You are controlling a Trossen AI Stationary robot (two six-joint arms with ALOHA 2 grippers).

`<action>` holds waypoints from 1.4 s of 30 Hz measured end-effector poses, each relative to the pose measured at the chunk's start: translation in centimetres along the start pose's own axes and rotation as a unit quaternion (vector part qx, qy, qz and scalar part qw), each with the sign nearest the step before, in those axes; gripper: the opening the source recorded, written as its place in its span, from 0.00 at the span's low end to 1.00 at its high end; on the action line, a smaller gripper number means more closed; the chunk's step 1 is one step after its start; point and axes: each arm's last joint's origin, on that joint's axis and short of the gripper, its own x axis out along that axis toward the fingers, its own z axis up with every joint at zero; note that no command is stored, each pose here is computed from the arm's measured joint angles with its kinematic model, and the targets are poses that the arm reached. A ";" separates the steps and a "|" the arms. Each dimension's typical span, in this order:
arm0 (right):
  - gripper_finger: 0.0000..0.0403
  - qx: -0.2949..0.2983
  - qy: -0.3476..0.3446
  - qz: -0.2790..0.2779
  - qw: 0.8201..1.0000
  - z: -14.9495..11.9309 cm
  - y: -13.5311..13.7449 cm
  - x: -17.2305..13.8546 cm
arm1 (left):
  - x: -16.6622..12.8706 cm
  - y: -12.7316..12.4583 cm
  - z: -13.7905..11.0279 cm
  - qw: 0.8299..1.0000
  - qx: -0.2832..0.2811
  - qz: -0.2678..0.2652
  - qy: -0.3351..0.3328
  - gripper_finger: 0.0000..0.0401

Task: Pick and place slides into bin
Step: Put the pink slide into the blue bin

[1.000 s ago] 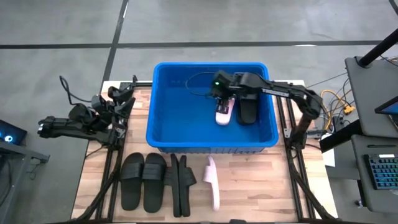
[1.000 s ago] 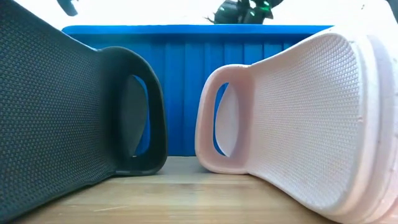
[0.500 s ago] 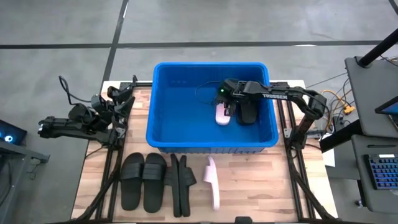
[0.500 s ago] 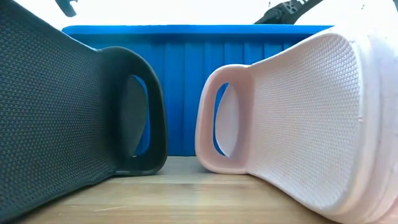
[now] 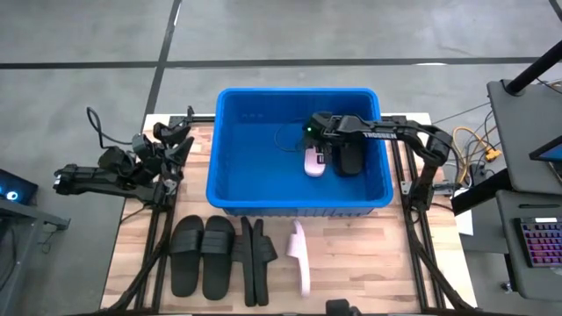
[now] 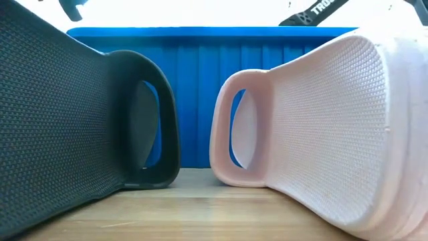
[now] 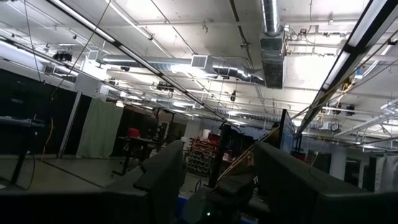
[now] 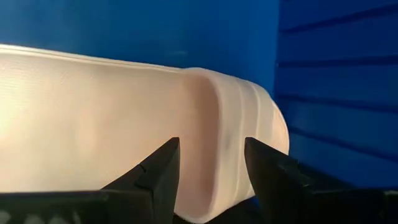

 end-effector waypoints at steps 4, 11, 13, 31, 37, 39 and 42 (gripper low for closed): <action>0.41 -0.003 0.020 -0.023 1.000 0.0 0.0 0.8 | 0.0 0.0 0.0 1.000 0.000 0.007 0.001 0.46; 0.30 -0.002 0.024 -0.031 0.999 -0.1 -0.2 0.9 | -0.1 0.1 0.0 1.000 0.000 0.013 0.001 0.46; 0.24 -0.007 0.017 -0.021 1.000 -0.1 -0.1 0.9 | -0.1 0.1 0.0 1.000 -0.001 0.013 -0.001 0.46; 0.02 -0.057 0.038 0.012 0.998 -0.6 0.1 0.3 | -0.1 0.1 0.0 1.000 -0.001 0.014 0.000 0.46; 0.02 -0.083 0.053 -0.001 0.995 -0.8 0.1 0.3 | -0.1 0.1 0.0 1.000 -0.001 0.014 -0.001 0.46; 0.02 -0.098 0.060 -0.011 0.993 -0.8 0.0 0.3 | -0.1 0.1 0.0 1.000 0.000 0.014 0.000 0.46; 0.02 -0.106 0.061 -0.019 0.992 -0.7 -0.1 0.2 | -0.1 0.1 0.0 1.000 -0.001 0.014 0.000 0.46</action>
